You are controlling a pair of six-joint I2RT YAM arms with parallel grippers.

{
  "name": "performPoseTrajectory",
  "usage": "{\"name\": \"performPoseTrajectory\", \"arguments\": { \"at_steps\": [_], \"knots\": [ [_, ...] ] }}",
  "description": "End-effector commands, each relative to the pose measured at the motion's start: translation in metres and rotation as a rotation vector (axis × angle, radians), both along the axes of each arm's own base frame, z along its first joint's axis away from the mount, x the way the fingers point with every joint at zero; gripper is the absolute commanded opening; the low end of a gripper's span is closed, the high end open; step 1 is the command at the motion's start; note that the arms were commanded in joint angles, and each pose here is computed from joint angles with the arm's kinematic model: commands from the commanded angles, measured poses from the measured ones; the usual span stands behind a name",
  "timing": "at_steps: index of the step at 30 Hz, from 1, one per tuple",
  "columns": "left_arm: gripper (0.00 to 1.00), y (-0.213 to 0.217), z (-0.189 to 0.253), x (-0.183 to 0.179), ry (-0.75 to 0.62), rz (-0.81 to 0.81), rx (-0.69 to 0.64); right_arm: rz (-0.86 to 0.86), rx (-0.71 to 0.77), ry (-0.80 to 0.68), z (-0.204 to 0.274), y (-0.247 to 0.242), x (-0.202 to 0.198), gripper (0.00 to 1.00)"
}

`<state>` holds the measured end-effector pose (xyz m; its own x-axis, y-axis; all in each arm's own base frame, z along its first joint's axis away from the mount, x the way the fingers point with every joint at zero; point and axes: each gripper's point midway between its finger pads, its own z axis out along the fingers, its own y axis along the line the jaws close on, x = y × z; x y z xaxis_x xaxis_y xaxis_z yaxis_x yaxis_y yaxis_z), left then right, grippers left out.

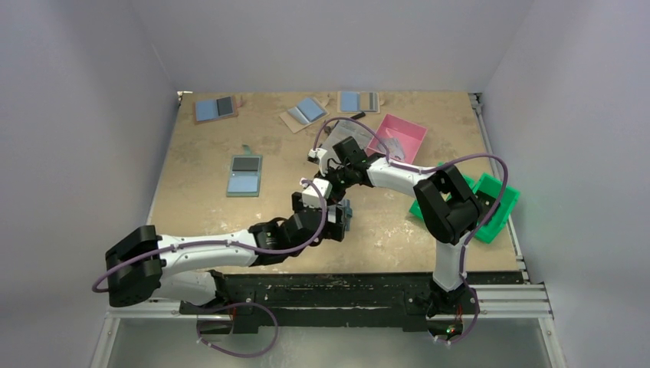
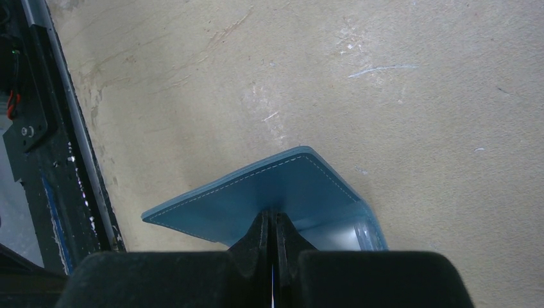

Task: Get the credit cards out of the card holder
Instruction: Remove the credit card from the card holder.

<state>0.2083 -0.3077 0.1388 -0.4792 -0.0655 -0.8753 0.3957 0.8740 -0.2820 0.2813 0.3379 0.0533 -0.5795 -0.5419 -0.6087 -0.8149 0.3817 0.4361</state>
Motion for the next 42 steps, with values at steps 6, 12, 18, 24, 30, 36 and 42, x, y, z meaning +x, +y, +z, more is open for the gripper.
{"name": "performPoseTrajectory", "arguments": {
  "at_steps": [6, 12, 18, 24, 30, 36, 42],
  "knots": [
    [0.84, -0.017, -0.018, 0.008, 0.018, 0.023, 0.249, 0.007, 0.032, 0.005, 0.009, 0.006, 0.000, 0.02],
    [0.71, -0.022, -0.034, 0.016, 0.033, 0.049, 0.380, 0.013, 0.034, 0.016, 0.007, 0.006, -0.002, 0.02],
    [0.64, -0.020, -0.047, 0.018, 0.057, 0.075, 0.450, 0.015, 0.036, 0.020, 0.007, 0.007, -0.003, 0.02],
    [0.58, -0.020, -0.056, 0.020, 0.071, 0.096, 0.495, 0.016, 0.035, 0.024, 0.006, 0.007, -0.004, 0.02],
    [0.56, -0.022, -0.061, 0.023, 0.070, 0.110, 0.519, 0.015, 0.032, 0.026, 0.005, 0.006, -0.004, 0.02],
    [0.55, -0.022, -0.064, 0.030, 0.048, 0.128, 0.561, 0.015, 0.030, 0.028, 0.005, 0.006, -0.004, 0.02],
    [0.52, -0.019, -0.066, 0.034, 0.029, 0.150, 0.587, 0.015, 0.030, 0.028, 0.004, 0.006, -0.004, 0.02]
  ]
}}
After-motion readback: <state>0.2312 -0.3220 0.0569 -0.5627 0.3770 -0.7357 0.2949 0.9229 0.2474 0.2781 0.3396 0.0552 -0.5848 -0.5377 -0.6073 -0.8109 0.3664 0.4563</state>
